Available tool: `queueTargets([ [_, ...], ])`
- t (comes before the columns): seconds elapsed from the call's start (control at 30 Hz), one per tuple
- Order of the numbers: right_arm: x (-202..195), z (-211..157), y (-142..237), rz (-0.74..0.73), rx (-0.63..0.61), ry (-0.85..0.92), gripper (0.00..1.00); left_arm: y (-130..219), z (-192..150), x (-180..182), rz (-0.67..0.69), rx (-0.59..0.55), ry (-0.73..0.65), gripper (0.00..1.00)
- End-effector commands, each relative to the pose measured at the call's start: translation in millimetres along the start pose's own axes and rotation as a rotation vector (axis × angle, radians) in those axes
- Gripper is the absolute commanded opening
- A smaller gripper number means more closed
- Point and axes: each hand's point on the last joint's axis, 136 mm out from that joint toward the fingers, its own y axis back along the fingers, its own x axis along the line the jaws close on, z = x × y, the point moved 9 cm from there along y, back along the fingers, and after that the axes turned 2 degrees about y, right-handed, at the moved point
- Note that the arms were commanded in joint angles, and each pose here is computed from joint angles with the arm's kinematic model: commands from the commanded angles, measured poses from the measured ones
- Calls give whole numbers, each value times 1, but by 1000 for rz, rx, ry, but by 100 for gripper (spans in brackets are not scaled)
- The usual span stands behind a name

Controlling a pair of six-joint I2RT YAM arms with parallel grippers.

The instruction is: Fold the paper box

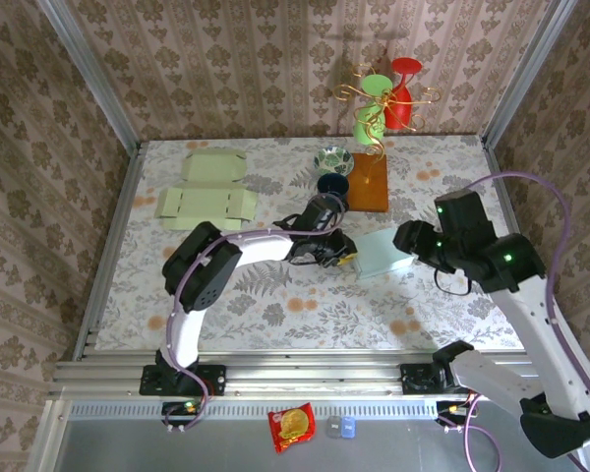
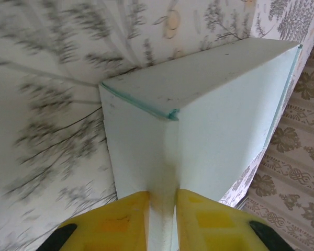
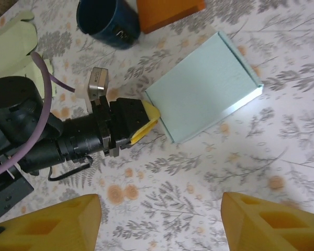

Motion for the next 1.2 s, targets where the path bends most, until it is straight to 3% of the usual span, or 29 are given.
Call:
queueTargets([
  [0.0, -17, -6, 12, -101, 0, 37, 64, -15, -1, 5, 64, 17, -19, 20],
  [0.17, -20, -10, 14, -93, 3, 22, 64, -22, 3, -3, 55, 18, -38, 21],
  [0.33, -20, -10, 14, -84, 3, 13, 64, -21, 4, -11, 45, 25, -74, 30],
  [0.53, -20, -10, 12, -65, -5, -9, 65, 6, -1, -18, 50, -21, -140, 46],
  [0.67, -21, -15, 5, -45, 12, -34, 66, 29, -6, -23, 62, -34, -202, 49],
  [0.8, -22, -19, -1, -11, 17, -52, 66, 67, -10, -29, 98, -121, -291, 49],
  [1.0, -15, -21, -16, 95, 4, -55, 66, 152, -4, -23, 232, -316, -459, 50],
  [1.17, -9, -17, -32, 156, -15, -75, 63, 220, 36, 31, 328, -407, -311, 50],
])
